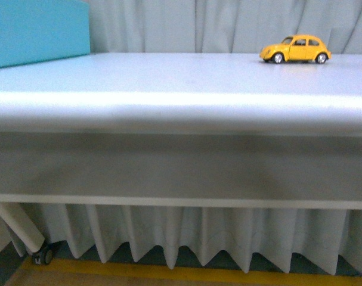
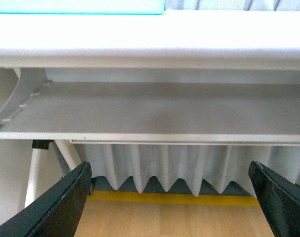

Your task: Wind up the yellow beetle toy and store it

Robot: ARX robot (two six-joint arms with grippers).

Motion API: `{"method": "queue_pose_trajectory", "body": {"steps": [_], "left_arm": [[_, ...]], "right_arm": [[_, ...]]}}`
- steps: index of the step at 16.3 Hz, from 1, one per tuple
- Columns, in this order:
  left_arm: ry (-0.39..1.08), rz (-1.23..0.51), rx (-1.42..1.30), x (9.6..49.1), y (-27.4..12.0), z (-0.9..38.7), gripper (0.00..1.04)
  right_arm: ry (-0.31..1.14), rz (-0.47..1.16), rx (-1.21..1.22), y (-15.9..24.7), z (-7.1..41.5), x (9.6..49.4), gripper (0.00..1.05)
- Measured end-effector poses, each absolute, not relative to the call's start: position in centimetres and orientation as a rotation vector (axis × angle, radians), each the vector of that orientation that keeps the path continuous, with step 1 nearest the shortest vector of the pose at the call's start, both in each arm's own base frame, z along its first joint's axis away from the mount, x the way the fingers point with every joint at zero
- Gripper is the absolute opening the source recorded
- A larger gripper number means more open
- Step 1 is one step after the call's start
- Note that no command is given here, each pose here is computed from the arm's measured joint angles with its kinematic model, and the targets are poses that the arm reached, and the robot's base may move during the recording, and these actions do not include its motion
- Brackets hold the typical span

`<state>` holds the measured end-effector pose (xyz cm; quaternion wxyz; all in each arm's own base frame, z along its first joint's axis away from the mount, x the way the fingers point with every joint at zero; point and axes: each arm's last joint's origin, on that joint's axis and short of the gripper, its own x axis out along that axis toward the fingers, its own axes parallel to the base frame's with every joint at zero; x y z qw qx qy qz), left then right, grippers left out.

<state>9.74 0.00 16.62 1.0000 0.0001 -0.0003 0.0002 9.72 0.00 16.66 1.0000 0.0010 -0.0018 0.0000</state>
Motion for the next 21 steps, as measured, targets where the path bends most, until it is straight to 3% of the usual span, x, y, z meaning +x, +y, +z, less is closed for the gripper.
{"method": "queue_pose_trajectory", "body": {"steps": [21], "left_arm": [[-0.005, 0.0, 0.0, 9.74, 0.0, 16.66, 0.98]], "right_arm": [[-0.007, 0.0, 0.001, 0.0, 16.69, 9.73, 0.98]]}}
